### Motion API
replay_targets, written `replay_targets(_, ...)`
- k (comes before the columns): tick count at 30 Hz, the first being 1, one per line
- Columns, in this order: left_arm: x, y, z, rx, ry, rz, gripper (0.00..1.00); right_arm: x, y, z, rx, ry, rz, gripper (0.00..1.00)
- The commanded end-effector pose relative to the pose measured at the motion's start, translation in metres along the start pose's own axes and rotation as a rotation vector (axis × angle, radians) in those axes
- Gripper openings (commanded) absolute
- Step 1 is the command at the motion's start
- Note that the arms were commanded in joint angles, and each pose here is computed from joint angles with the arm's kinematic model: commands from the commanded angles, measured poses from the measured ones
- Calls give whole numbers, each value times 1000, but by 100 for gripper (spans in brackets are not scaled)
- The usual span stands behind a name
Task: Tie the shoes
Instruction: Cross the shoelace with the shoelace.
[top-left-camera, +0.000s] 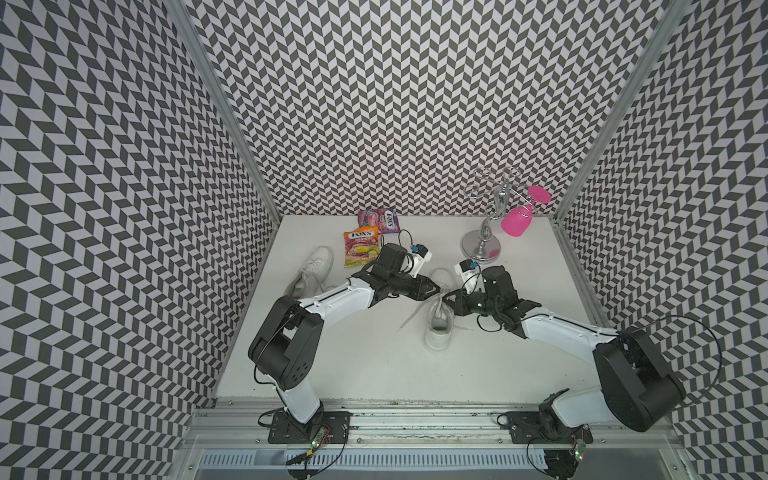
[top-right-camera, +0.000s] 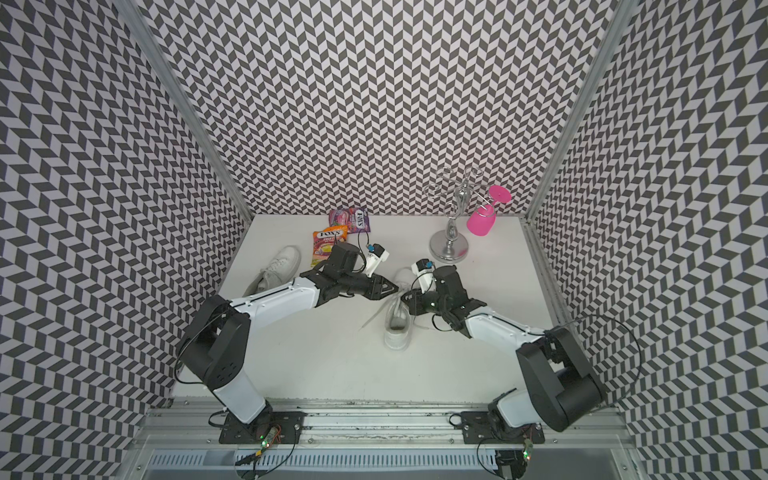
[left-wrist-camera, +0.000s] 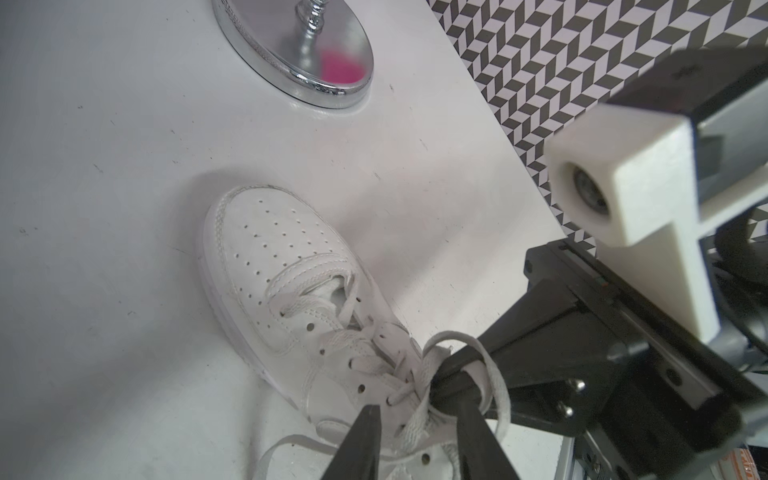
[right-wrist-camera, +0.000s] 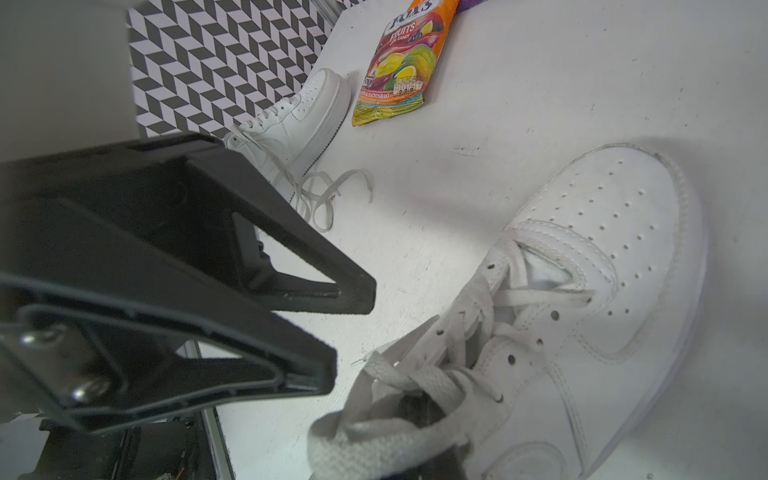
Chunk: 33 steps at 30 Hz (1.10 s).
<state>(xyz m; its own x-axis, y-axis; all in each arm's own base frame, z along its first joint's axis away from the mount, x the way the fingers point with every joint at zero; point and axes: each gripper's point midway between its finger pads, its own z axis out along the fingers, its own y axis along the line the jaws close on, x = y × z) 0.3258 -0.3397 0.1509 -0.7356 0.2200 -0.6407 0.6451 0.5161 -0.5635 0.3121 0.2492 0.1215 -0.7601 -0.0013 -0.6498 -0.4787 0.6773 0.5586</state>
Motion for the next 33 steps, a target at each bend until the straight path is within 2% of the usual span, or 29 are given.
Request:
replay_targets(1,5,-10,-3,35,14,24,34,-16,6,-5,-6,-50,-33,0)
replay_targets(14,10,-21,0,64,36,51,34,-17,7,-5,-9,-51,-32,0)
replay_targets(29,1,-27,14,72,49,80,33,-19,10,-5,-18,-48,-41,0)
replay_targets(33,1,-28,19,73,58,86,30,-19,10,-5,-16,-46,-44,0)
